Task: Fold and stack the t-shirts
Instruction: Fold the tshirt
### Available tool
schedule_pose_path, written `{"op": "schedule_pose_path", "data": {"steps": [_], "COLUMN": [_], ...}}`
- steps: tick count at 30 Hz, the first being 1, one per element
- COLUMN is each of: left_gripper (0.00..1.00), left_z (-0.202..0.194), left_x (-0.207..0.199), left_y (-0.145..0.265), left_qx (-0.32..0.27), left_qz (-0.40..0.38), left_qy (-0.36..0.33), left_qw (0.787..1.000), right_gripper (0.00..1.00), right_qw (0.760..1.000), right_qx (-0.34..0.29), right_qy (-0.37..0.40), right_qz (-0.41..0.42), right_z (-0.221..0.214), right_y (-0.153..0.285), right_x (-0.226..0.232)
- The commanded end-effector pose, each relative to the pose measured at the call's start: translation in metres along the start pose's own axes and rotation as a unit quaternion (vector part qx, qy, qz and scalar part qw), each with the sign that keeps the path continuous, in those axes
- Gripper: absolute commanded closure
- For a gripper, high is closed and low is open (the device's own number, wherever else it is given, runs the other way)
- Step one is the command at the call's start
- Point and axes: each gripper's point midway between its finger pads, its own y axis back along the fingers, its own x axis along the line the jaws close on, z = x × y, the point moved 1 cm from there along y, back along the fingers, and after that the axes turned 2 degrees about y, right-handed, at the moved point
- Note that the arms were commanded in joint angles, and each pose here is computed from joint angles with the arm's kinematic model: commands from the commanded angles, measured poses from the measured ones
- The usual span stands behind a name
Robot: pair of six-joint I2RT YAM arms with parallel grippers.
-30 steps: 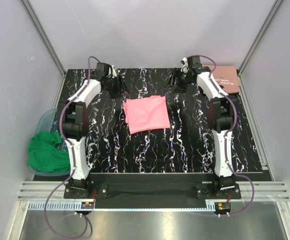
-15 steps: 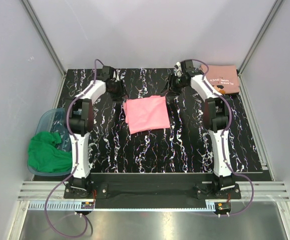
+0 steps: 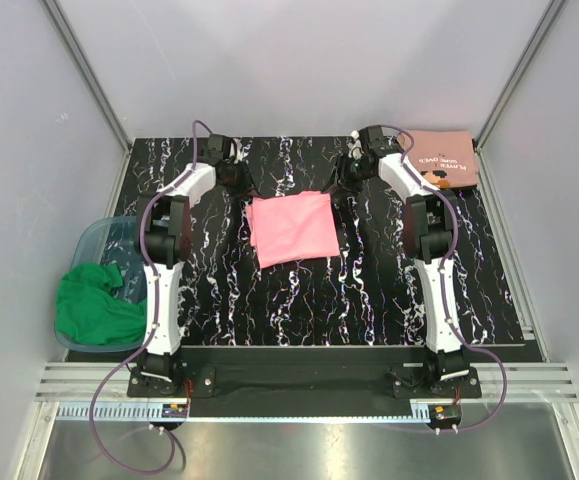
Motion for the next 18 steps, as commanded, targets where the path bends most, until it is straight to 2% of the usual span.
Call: {"op": "schedule_pose_path", "data": {"steps": [1, 3, 4, 6, 7, 9, 10, 18], "left_gripper": [0.78, 0.88, 0.91, 0.98, 1.00, 1.00, 1.00, 1.00], "left_z": [0.026, 0.026, 0.028, 0.028, 0.029, 0.028, 0.027, 0.010], "left_x": [-0.029, -0.032, -0.034, -0.040, -0.041, -0.046, -0.045, -0.043], "left_y": [0.010, 0.015, 0.018, 0.026, 0.031, 0.045, 0.049, 0.092], "left_qx": [-0.038, -0.040, -0.044, -0.050, -0.052, -0.059, -0.064, -0.086], "left_qz": [-0.044, -0.048, -0.052, -0.057, -0.056, -0.056, -0.049, -0.024], "left_qy": [-0.022, -0.024, -0.026, -0.029, -0.028, -0.030, -0.031, -0.024], "left_qw": [0.998, 0.998, 0.997, 0.997, 0.997, 0.996, 0.996, 0.996], "right_gripper": [0.55, 0.59, 0.67, 0.74, 0.83, 0.92, 1.00, 1.00], "right_qw": [1.000, 1.000, 1.000, 0.999, 0.999, 0.999, 0.999, 0.997], "right_qx": [-0.018, -0.018, -0.019, -0.020, -0.024, -0.033, -0.036, -0.056], "right_qy": [0.022, 0.021, 0.021, 0.023, 0.020, 0.022, 0.022, 0.028], "right_qz": [0.011, 0.013, 0.012, 0.020, 0.022, 0.027, 0.029, 0.054], "right_z": [0.012, 0.013, 0.013, 0.014, 0.016, 0.020, 0.020, 0.032], "right_y": [0.002, 0.002, 0.002, 0.003, 0.006, 0.011, 0.012, 0.029], "right_x": [0.008, 0.009, 0.009, 0.013, 0.015, 0.020, 0.023, 0.045]}}
